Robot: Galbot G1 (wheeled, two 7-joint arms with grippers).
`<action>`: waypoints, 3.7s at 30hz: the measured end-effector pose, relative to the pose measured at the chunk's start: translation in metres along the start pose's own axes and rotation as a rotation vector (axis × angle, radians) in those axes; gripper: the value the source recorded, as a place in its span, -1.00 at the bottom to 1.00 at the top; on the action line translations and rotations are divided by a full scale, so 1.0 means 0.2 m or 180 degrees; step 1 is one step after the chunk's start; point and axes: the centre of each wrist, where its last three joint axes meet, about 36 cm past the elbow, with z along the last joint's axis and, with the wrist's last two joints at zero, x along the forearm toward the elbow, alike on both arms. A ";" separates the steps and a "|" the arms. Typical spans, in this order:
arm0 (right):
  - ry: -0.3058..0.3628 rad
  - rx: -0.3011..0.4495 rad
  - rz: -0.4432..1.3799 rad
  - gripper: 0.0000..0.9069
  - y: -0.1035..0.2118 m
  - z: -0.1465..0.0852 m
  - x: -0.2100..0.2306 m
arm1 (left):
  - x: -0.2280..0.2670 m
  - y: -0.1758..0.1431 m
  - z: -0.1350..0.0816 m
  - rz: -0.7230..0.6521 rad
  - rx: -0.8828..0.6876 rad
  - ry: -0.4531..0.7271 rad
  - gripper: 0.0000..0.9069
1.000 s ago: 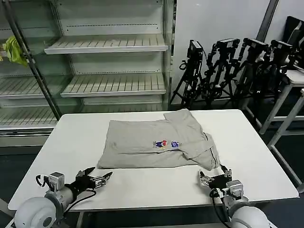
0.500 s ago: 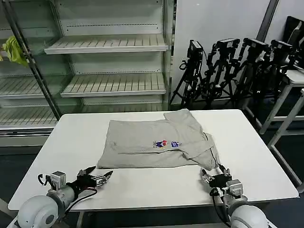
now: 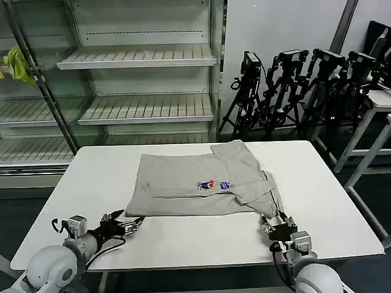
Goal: Fold and organize the clothes.
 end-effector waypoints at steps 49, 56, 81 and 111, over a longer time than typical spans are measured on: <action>0.0242 0.0192 -0.0208 -1.00 -0.05 -0.15 0.32 | 0.25 -0.06 -0.05 0.0075 -0.0288 0.0171 -0.87; 0.0376 0.0289 -0.0214 -1.00 -0.07 -0.19 0.42 | 0.37 -0.07 -0.07 0.0067 -0.0335 0.0261 -0.87; 0.0851 0.0427 -0.0158 -1.00 -0.06 -0.10 0.64 | 0.59 -0.21 0.13 0.0073 -0.0274 0.0662 -0.87; 0.0823 0.0474 0.0003 1.00 -0.04 -0.14 0.70 | 0.68 -0.30 0.11 -0.0073 -0.0347 0.0532 1.00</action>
